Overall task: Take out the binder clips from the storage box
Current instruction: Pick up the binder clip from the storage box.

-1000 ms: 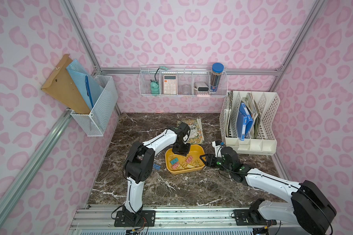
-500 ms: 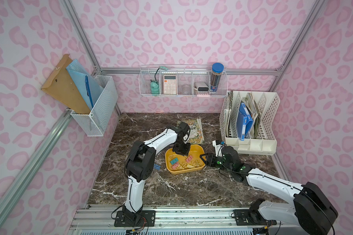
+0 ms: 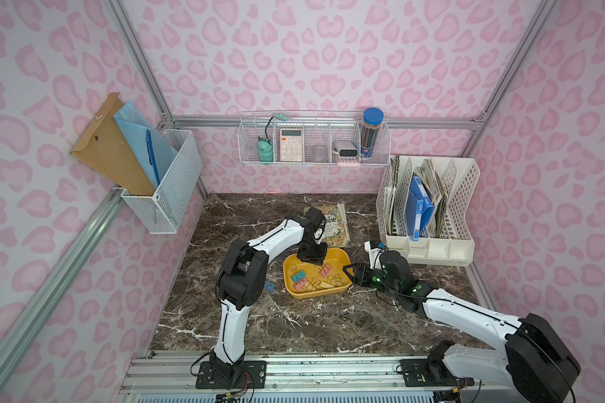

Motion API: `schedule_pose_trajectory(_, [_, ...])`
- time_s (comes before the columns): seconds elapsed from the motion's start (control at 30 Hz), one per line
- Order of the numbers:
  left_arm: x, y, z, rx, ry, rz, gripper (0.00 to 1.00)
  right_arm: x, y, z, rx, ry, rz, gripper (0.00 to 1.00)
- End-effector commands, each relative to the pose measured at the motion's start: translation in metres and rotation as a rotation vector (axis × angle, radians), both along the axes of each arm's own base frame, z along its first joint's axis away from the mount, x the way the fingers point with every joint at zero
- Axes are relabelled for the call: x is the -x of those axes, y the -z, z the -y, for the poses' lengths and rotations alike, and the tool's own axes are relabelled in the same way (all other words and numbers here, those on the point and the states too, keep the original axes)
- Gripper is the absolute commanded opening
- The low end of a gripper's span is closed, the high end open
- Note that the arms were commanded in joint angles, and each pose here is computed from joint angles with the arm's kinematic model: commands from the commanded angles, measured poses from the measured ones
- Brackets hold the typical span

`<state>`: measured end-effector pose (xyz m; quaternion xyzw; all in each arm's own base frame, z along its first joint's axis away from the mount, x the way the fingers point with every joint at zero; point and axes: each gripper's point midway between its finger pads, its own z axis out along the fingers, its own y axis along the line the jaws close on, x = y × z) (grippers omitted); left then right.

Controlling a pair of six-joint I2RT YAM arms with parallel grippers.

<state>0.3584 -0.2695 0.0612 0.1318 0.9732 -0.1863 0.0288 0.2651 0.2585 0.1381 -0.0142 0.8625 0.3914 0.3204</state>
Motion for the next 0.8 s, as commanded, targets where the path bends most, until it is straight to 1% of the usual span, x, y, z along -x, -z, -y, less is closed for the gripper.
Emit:
schedule_pose_trajectory(0.0, [0.000,-0.001,0.001,0.013,-0.010,-0.011,0.12,0.000,-0.003,0.000,-0.007,0.004,0.009,0.56])
schedule_pose_trajectory(0.07, [0.000,-0.001,0.003,0.024,-0.015,-0.015,0.08,0.000,-0.004,0.001,-0.011,0.006,0.012,0.56])
schedule_pose_trajectory(0.13, [0.000,-0.004,0.006,0.047,-0.021,-0.011,0.00,0.001,-0.004,0.001,-0.014,0.006,0.013,0.56])
schedule_pose_trajectory(0.2, [0.001,-0.011,0.009,0.083,-0.028,0.002,0.00,0.001,-0.004,0.002,-0.013,0.009,0.013,0.56])
schedule_pose_trajectory(0.43, [0.003,-0.061,0.014,0.183,-0.052,0.081,0.00,0.001,-0.013,0.008,-0.021,0.032,0.045,0.56])
schedule_pose_trajectory(0.57, [0.009,-0.088,0.012,0.239,-0.084,0.132,0.00,0.000,-0.023,0.010,-0.034,0.042,0.076,0.56])
schedule_pose_trajectory(0.63, [0.012,-0.104,0.012,0.287,-0.105,0.167,0.00,-0.001,-0.029,0.012,-0.039,0.050,0.093,0.56])
schedule_pose_trajectory(0.67, [0.017,-0.105,0.011,0.302,-0.114,0.170,0.00,-0.001,-0.031,0.012,-0.040,0.052,0.100,0.56])
schedule_pose_trajectory(0.77, [0.020,-0.125,0.008,0.363,-0.161,0.221,0.00,-0.001,-0.037,0.014,-0.050,0.056,0.119,0.56])
